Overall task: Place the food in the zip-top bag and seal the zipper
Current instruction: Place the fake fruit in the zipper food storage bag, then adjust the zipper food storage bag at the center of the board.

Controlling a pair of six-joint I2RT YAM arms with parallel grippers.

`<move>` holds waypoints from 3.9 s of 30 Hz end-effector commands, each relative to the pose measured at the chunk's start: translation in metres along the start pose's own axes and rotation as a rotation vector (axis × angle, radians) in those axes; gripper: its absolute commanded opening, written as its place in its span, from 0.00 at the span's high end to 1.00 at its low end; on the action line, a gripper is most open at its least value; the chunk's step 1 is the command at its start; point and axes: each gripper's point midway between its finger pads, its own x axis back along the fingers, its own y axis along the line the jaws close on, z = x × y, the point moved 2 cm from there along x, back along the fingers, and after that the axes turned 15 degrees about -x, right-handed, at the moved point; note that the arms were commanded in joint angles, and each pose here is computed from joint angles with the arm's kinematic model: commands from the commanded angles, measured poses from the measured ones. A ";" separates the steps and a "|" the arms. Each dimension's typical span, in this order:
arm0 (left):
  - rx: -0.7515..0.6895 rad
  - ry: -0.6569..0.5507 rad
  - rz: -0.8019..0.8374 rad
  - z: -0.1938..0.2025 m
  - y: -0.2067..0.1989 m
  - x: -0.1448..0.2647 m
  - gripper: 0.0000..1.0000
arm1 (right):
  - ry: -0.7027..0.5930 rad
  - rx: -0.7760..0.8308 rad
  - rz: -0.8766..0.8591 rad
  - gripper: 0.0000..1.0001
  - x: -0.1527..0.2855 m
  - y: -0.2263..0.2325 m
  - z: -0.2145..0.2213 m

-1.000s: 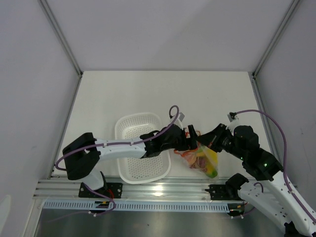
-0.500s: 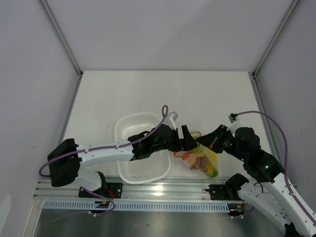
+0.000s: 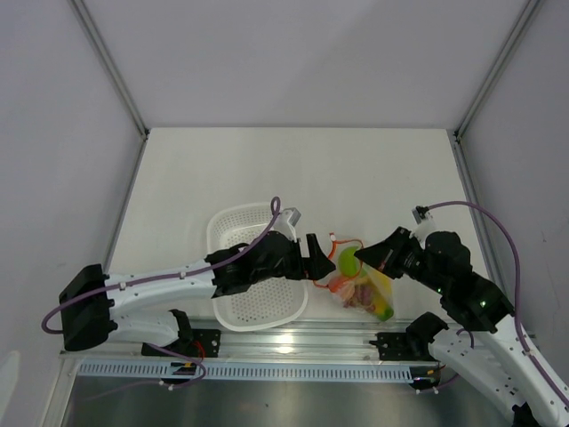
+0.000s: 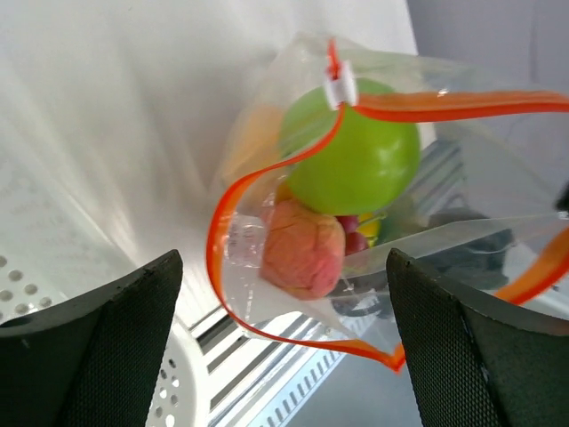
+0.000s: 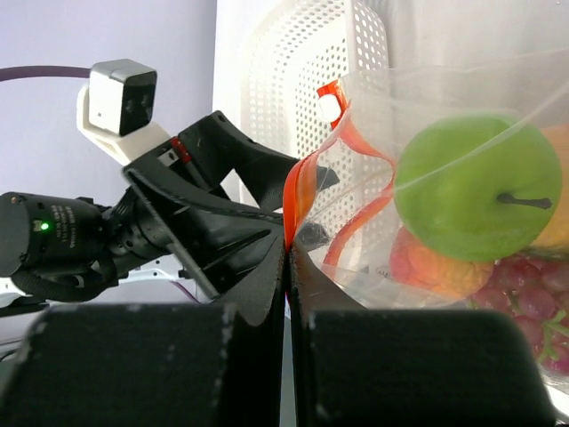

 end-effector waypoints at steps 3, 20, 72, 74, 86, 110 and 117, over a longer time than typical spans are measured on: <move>-0.070 0.046 -0.031 0.016 0.014 -0.007 0.14 | 0.001 0.040 -0.036 1.00 0.008 0.006 0.000; -0.061 0.123 -0.021 0.032 0.018 -0.036 0.59 | -0.016 0.052 -0.034 1.00 0.019 0.007 -0.001; -0.103 0.154 0.125 0.022 -0.007 -0.032 0.16 | 0.050 0.097 -0.042 1.00 0.014 0.019 0.003; -0.106 0.156 0.128 0.021 -0.009 -0.040 0.20 | 0.046 0.098 -0.039 1.00 0.016 0.018 0.003; -0.082 0.192 0.235 0.023 -0.026 -0.046 0.99 | 0.022 0.105 0.000 1.00 0.015 0.008 0.000; -0.062 0.166 0.337 -0.023 -0.060 0.024 0.99 | 0.162 0.055 -0.072 1.00 -0.010 0.019 0.025; -0.027 0.173 0.281 -0.005 -0.034 0.034 0.99 | 0.207 0.095 -0.041 1.00 -0.029 0.016 0.045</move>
